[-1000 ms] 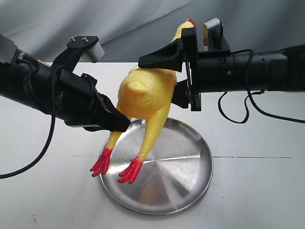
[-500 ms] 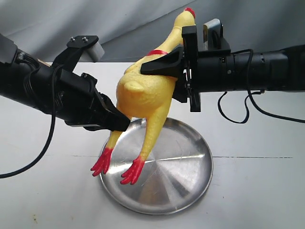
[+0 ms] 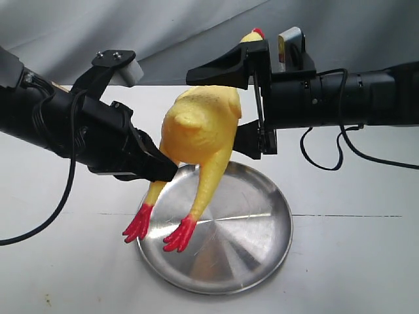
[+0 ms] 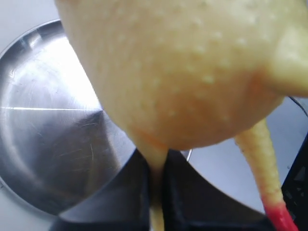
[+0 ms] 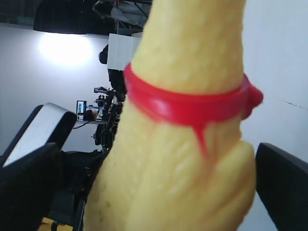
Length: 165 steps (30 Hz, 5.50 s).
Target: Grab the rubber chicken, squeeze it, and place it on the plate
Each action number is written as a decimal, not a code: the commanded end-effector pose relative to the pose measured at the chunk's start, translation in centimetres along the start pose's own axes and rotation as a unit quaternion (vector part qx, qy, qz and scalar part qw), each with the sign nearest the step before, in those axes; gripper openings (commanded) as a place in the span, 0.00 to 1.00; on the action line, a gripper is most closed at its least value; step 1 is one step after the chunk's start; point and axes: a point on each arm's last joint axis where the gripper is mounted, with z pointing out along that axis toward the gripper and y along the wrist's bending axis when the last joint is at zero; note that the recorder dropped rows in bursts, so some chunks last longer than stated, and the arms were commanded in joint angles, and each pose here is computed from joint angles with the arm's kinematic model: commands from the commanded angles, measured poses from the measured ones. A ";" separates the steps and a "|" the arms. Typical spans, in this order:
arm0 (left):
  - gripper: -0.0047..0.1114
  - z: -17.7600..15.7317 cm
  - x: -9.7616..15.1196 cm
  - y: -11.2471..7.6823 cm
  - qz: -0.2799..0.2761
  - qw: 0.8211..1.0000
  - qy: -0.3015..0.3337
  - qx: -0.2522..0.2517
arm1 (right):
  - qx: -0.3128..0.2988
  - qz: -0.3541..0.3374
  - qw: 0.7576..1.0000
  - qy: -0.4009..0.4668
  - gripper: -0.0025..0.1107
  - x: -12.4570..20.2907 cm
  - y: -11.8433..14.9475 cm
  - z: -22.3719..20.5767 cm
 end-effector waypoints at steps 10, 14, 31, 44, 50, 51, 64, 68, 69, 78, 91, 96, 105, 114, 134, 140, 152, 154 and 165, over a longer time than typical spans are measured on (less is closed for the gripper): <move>0.04 -0.2 -0.4 -0.2 0.003 1.000 -0.011 0.002 | -0.024 0.003 0.999 -0.027 0.95 -1.7 -0.2 -3.4; 0.04 -0.2 -0.4 -0.2 0.003 1.000 -0.011 0.002 | 0.020 -0.009 1.000 -0.022 0.95 -2.1 -1.5 -5.4; 0.04 -0.3 -0.8 0.2 -0.028 0.999 -0.035 -0.021 | 0.074 -0.082 0.991 -0.069 0.02 -3.2 -2.0 -11.2; 0.04 4.4 0.3 3.1 -0.123 0.991 0.024 -0.042 | 0.270 -0.301 0.896 -0.184 0.02 1.2 8.6 -15.5; 0.04 8.2 1.0 2.4 -0.101 0.992 0.056 -0.043 | 0.304 -0.289 0.891 -0.173 0.02 3.5 10.2 -15.9; 0.04 8.7 1.1 2.3 -0.099 0.992 0.061 -0.042 | 0.307 -0.291 0.890 -0.171 0.02 3.9 10.5 -15.8; 0.04 10.8 3.4 2.6 -0.110 0.987 0.103 -0.046 | 0.309 -0.299 0.892 -0.139 0.02 5.8 11.5 -14.9; 0.04 11.1 4.7 2.9 -0.115 0.985 0.114 -0.053 | 0.310 -0.299 0.892 -0.141 0.02 5.7 11.5 -14.9; 0.04 11.1 4.9 2.9 -0.113 0.986 0.115 -0.052 | 0.310 -0.299 0.891 -0.142 0.02 5.7 11.5 -14.9; 0.06 11.5 5.4 2.9 -0.129 0.984 0.118 -0.042 | 0.311 -0.299 0.891 -0.144 0.02 5.7 11.5 -14.9; 0.63 12.2 6.5 3.3 -0.169 0.971 0.169 -0.024 | 0.309 -0.298 0.892 -0.141 0.02 5.7 11.5 -14.9; 0.63 8.9 4.5 4.0 -0.184 0.971 0.156 -0.001 | 0.309 -0.298 0.892 -0.140 0.02 5.8 11.5 -14.9; 0.08 -0.7 1.5 6.1 -0.207 0.977 0.045 -0.010 | 0.353 -0.327 0.868 -0.124 0.02 5.7 10.5 -15.3; 0.04 -7.7 1.3 7.3 -0.205 0.971 -0.082 -0.085 | 0.394 -0.278 0.863 -0.151 0.02 6.2 5.3 -15.1; 0.04 -28.7 11.1 -8.3 -0.003 0.691 -0.511 -0.512 | 0.333 -0.616 0.527 -0.481 0.02 23.9 27.2 -23.7; 0.04 -29.5 14.8 -11.2 0.015 0.652 -0.557 -0.514 | 0.319 -0.640 0.478 -0.511 0.02 28.4 27.6 -24.4; 0.04 -27.8 22.2 -12.9 -0.021 0.624 -0.573 -0.531 | 0.325 -0.671 0.388 -0.542 0.02 36.0 25.9 -25.4; 0.04 -27.4 22.7 -12.7 -0.021 0.624 -0.571 -0.533 | 0.326 -0.669 0.390 -0.542 0.02 36.2 24.8 -25.2; 0.04 -24.6 23.0 -10.5 -0.073 0.686 -0.504 -0.520 | 0.354 -0.640 0.477 -0.488 0.02 33.8 18.6 -23.3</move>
